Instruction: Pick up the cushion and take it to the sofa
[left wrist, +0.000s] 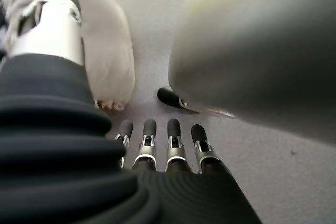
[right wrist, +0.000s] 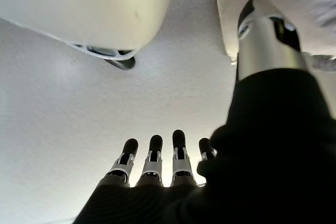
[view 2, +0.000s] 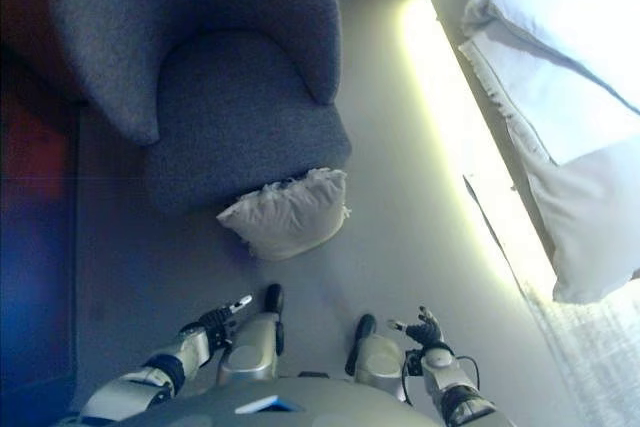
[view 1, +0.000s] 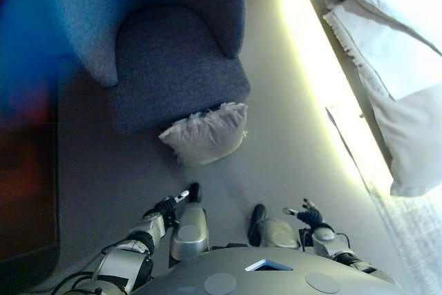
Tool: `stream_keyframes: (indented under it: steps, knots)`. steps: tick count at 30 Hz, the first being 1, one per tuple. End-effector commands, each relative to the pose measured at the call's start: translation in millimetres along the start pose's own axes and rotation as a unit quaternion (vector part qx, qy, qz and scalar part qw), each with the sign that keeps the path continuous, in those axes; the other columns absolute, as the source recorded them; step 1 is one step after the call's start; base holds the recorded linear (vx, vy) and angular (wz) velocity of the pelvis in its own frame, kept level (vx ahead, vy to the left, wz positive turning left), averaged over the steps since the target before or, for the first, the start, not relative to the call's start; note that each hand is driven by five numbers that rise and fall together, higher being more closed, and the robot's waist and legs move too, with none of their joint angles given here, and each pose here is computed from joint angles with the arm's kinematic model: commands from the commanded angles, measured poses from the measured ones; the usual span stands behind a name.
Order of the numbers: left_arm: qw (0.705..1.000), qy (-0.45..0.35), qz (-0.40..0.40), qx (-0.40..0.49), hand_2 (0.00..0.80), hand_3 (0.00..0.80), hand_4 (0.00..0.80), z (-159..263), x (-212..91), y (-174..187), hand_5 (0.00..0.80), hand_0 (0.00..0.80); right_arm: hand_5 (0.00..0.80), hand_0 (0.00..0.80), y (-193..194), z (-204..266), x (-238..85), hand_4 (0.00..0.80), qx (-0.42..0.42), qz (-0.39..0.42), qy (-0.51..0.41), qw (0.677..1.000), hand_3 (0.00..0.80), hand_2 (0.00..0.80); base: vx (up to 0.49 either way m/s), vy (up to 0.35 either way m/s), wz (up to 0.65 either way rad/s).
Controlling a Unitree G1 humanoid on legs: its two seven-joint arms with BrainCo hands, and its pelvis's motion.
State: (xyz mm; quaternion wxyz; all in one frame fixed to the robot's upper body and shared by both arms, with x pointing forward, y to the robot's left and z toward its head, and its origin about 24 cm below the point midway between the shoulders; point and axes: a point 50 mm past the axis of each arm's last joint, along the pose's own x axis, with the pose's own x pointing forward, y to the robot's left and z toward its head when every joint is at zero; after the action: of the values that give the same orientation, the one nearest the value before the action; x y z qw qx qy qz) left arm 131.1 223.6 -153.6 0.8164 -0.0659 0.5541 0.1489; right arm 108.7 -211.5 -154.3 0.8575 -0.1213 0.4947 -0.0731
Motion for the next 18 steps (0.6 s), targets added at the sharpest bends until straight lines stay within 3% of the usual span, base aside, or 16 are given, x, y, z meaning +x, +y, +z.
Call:
stream_keyframes:
  steps: [1, 8, 14, 18]
  knots:
    - [0.997, 0.032, 0.073, 0.021, 0.0, 0.0, 0.0, -19.7, -4.1, 39.6, 0.0, 0.0, 0.0, 0.0, 18.0, 13.0, -0.3, 0.0, 0.009, 0.029, -0.028, 0.999, 0.0, 0.0, 0.249, -0.256, 0.27]
    - [0.997, 0.006, 0.063, -0.033, 0.0, 0.0, 0.0, -26.1, -4.6, 33.8, 0.0, 0.0, 0.0, 0.0, -6.3, 10.2, 2.5, 0.0, -0.011, -0.006, -0.024, 1.0, 0.0, 0.0, 0.157, -0.139, 0.52]
    - [0.998, -0.041, 0.023, 0.042, 0.0, 0.0, 0.0, -3.5, -3.3, 7.6, 0.0, 0.0, 0.0, 0.0, -34.7, 22.8, 5.0, 0.0, 0.034, -0.052, -0.041, 0.997, 0.0, 0.0, -0.069, -0.004, 0.41]
    - [0.998, -0.054, 0.021, 0.037, 0.0, 0.0, 0.0, 16.5, -2.5, 4.2, 0.0, 0.0, 0.0, 0.0, -36.4, 34.6, 7.1, 0.0, 0.04, -0.053, -0.063, 0.996, 0.0, 0.0, -0.074, 0.107, 0.36]
